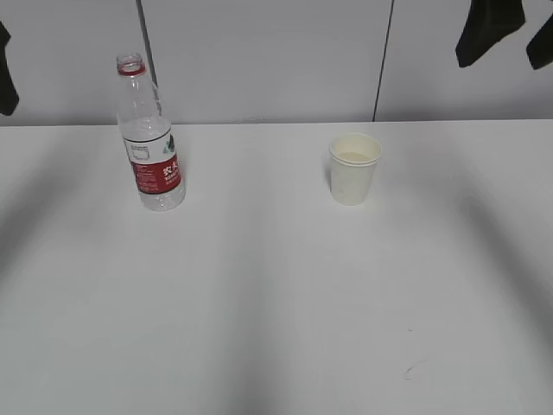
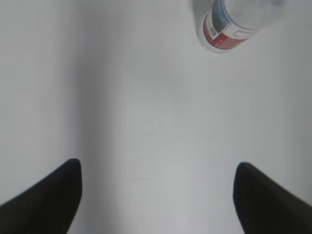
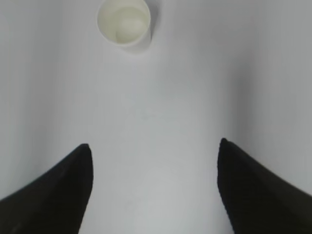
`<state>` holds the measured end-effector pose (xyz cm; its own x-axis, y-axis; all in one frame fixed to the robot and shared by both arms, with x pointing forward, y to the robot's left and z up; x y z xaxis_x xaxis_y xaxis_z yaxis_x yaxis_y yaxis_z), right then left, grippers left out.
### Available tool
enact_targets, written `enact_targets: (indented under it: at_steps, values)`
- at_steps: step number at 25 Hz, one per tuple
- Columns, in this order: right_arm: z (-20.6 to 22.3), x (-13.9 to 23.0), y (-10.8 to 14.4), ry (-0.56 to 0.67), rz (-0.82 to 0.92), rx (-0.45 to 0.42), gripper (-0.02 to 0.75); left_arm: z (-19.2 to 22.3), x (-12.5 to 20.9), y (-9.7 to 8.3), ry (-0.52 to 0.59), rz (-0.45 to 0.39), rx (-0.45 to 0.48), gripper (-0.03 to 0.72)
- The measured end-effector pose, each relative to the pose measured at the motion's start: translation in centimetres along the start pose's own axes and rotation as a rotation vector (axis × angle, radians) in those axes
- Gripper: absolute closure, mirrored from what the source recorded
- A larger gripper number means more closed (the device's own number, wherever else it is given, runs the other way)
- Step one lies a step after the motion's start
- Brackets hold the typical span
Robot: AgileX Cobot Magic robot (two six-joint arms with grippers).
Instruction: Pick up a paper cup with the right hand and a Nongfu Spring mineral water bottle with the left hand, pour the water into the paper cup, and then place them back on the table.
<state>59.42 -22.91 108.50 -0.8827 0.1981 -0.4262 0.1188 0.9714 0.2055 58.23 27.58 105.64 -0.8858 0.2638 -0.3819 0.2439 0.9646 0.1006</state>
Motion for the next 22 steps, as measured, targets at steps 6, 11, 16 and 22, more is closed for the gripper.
enact_targets:
  at_steps: [6, 11, 16, 22]
  values:
    - [-0.9, 5.2, -1.8, 0.055, -0.005, 0.02, 0.147, -3.8, 4.2, -0.8, -0.061, -0.005, -0.003, 0.123]
    - [-3.2, 9.0, -3.1, 0.032, -0.01, 0.012, 0.147, -5.6, 10.1, -1.9, -0.08, -0.006, -0.005, 0.134]
    - [-5.3, 12.9, -4.4, -0.011, -0.023, -0.004, 0.147, -7.9, 14.6, -2.6, -0.172, -0.009, -0.022, 0.134]
    - [-6.3, 17.9, -6.1, -0.054, -0.053, -0.018, 0.147, -9.5, 18.3, -3.3, -0.274, -0.013, -0.037, 0.134]
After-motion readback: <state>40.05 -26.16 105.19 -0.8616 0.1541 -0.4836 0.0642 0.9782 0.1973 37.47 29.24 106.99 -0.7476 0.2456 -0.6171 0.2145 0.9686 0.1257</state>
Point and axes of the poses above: a point on each arm's last joint axis where the gripper is mounted, z pointing out along that axis toward the gripper, y along the wrist's bending axis when the last joint is at zero, x = y × z, the point moved 9 cm from there along z, pointing out along that axis toward the gripper, and after that the axes turned 13 degrees about z, right-handed, at the moved point
